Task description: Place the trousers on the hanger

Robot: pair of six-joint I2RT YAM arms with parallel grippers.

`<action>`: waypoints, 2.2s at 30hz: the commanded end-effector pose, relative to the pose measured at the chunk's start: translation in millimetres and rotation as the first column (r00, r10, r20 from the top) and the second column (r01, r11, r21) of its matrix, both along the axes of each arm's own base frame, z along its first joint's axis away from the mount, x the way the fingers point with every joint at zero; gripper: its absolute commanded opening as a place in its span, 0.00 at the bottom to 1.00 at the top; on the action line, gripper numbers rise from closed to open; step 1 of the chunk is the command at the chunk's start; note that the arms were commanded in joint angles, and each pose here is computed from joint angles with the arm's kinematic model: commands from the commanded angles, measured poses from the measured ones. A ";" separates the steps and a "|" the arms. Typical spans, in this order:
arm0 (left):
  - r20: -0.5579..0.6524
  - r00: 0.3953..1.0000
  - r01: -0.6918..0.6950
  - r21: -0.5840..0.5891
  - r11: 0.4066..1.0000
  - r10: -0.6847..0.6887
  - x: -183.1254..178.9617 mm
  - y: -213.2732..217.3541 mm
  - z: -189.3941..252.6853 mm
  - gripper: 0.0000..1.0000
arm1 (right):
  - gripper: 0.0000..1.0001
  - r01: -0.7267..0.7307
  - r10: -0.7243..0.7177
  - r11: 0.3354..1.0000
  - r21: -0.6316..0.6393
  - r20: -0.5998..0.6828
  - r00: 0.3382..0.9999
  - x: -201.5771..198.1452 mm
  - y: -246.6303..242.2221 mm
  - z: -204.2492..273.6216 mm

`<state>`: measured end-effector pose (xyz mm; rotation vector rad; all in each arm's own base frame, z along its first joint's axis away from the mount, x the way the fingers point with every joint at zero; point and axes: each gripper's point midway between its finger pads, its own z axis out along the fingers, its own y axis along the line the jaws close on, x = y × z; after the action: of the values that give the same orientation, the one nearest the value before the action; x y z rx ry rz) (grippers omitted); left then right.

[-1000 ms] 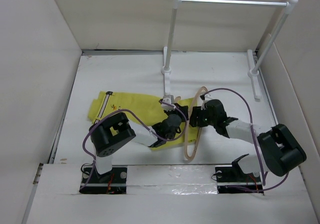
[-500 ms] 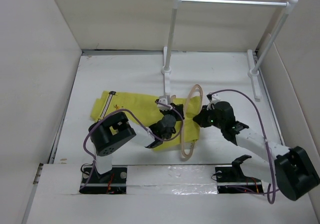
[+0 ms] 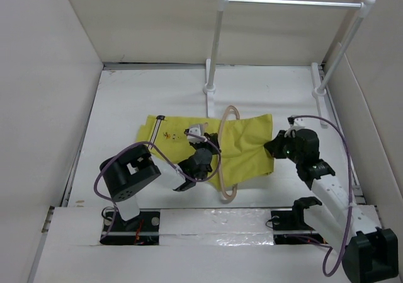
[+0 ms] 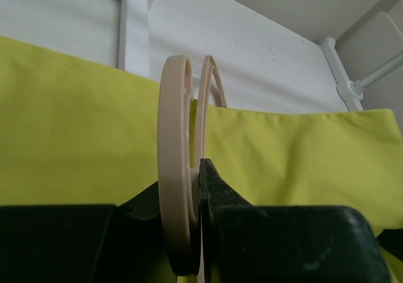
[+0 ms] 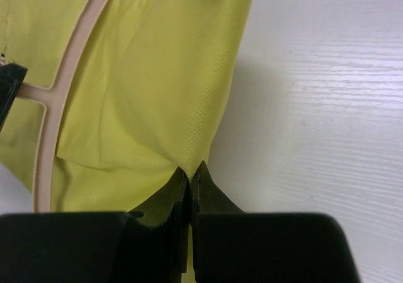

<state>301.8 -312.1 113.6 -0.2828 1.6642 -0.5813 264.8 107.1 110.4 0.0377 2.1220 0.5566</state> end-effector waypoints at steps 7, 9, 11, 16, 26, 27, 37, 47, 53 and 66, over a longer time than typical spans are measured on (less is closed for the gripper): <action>-0.007 0.997 -0.081 0.146 0.986 0.083 -9.9 49.3 -8.1 0.00 | 0.00 0.147 -0.147 0.989 0.007 0.121 0.982 19.9 -44.4 38.9; -0.006 0.997 -0.076 0.150 0.986 0.078 -11.6 51.4 -6.2 0.00 | 0.00 0.161 -0.161 0.987 0.013 0.123 0.979 24.8 -49.2 40.5; -0.007 0.997 -0.071 0.154 0.985 0.073 -13.0 53.0 -6.2 0.00 | 0.00 0.152 -0.154 0.988 0.027 0.132 0.979 29.2 -48.1 43.8; 0.005 0.998 -0.070 0.196 0.978 0.070 -14.3 52.7 -1.5 0.00 | 0.00 0.181 -0.182 0.983 0.023 0.129 0.975 40.0 -54.4 43.2; 0.034 0.999 0.021 0.255 0.967 -0.031 -12.5 7.7 7.8 0.00 | 0.00 0.056 -0.079 0.991 0.121 0.192 0.978 66.5 -34.6 77.5; 0.036 0.999 0.024 0.262 0.965 -0.035 -13.4 3.3 9.3 0.00 | 0.00 0.058 -0.081 0.991 0.118 0.204 0.976 66.7 -35.4 83.5; 0.027 0.999 -0.035 0.342 0.939 0.027 -10.4 24.2 3.3 0.00 | 0.00 0.189 -0.202 0.979 0.075 0.236 0.951 68.7 -72.0 102.6; 0.085 0.996 -0.029 0.234 0.972 0.010 -9.7 9.6 47.2 0.00 | 0.00 0.147 -0.157 0.986 0.079 0.151 0.976 58.2 -63.0 59.5; 0.151 0.989 -0.034 0.204 0.978 0.003 -7.3 0.2 88.7 0.00 | 0.14 0.152 -0.159 0.986 0.074 0.093 0.983 48.3 -62.3 31.1; 0.228 0.972 0.047 0.073 0.996 -0.063 -23.3 -19.7 170.3 0.00 | 0.25 -0.101 0.075 0.991 0.090 0.255 0.964 -3.5 13.7 117.7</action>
<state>279.7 -323.3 202.1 0.0054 1.6138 -0.4000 278.0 97.5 196.2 -0.0048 1.9166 0.6054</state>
